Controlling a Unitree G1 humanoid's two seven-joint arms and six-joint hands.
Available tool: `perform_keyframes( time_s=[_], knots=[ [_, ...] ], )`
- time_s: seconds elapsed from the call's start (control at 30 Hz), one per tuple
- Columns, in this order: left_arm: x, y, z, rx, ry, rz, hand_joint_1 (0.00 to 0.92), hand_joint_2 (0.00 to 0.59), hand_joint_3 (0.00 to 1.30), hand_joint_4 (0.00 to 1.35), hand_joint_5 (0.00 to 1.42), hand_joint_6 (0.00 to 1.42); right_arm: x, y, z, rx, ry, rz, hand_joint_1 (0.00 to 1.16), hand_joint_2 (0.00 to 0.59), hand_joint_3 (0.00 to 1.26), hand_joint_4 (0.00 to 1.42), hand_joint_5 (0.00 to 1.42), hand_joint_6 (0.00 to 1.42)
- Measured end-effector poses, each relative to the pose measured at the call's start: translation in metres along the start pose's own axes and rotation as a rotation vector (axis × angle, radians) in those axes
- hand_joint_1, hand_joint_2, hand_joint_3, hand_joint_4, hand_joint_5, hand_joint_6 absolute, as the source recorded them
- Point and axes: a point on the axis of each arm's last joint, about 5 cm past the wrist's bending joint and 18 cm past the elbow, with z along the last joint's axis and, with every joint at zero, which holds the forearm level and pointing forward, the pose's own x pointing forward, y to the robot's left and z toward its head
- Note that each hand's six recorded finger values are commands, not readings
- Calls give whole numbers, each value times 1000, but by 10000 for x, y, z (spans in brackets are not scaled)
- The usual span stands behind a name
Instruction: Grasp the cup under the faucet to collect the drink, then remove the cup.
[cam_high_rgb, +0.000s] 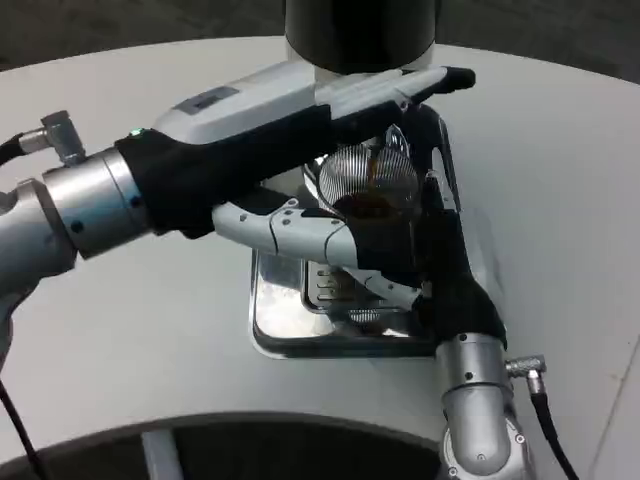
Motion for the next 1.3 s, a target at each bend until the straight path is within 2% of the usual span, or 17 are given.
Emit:
perform_keyframes(
  time_s=[0.03,0.2,0.27,0.33,0.43,0.53,0.63,0.73,0.8,0.9,1.07,1.23,1.3],
  knots=[
    [-22,-5,-4,1,1,19,0,127,0,0,0,0,2,1,2,5,-1,-2,811,194,0,2,24,70],
    [-161,-8,-16,5,-26,207,0,146,0,0,16,0,8,11,3,13,-3,-7,823,192,0,30,47,96],
    [-218,4,-22,0,-26,283,0,149,0,0,18,0,14,16,6,23,-3,-5,851,193,45,131,133,187],
    [-262,1,-32,-4,-13,312,0,150,0,0,19,0,24,22,7,29,-4,-1,875,191,85,185,194,262],
    [-299,-32,-45,-18,-1,315,0,151,0,0,20,0,53,39,16,38,-8,6,923,194,170,293,298,393],
    [-341,-57,-50,-40,-1,327,0,152,0,0,24,0,88,58,23,52,-14,13,995,211,312,479,464,595],
    [-382,-44,-39,-37,1,347,0,153,0,0,28,0,111,71,17,76,-16,8,1076,206,423,576,642,831],
    [-414,-76,-46,-48,15,345,0,153,0,0,30,0,125,84,7,91,-20,-33,1142,166,530,682,799,1071],
    [-421,-88,-49,-53,21,343,0,152,0,0,31,0,124,97,9,99,-28,-54,1151,135,589,753,866,1162],
    [-422,-89,-44,-54,22,341,0,151,0,0,27,0,122,97,6,95,-33,-93,1159,124,640,807,905,1229],
    [-421,-88,-40,-58,26,340,0,151,0,0,22,0,105,107,2,87,-42,-117,1162,110,685,850,943,1284],
    [-430,-104,-34,-64,32,337,0,152,0,0,14,0,43,99,-3,88,-50,-132,1162,109,702,875,972,1338],
    [-440,-121,-31,-69,37,334,0,152,0,0,13,0,11,101,0,91,-56,-113,1162,108,704,887,976,1344]
  ],
)
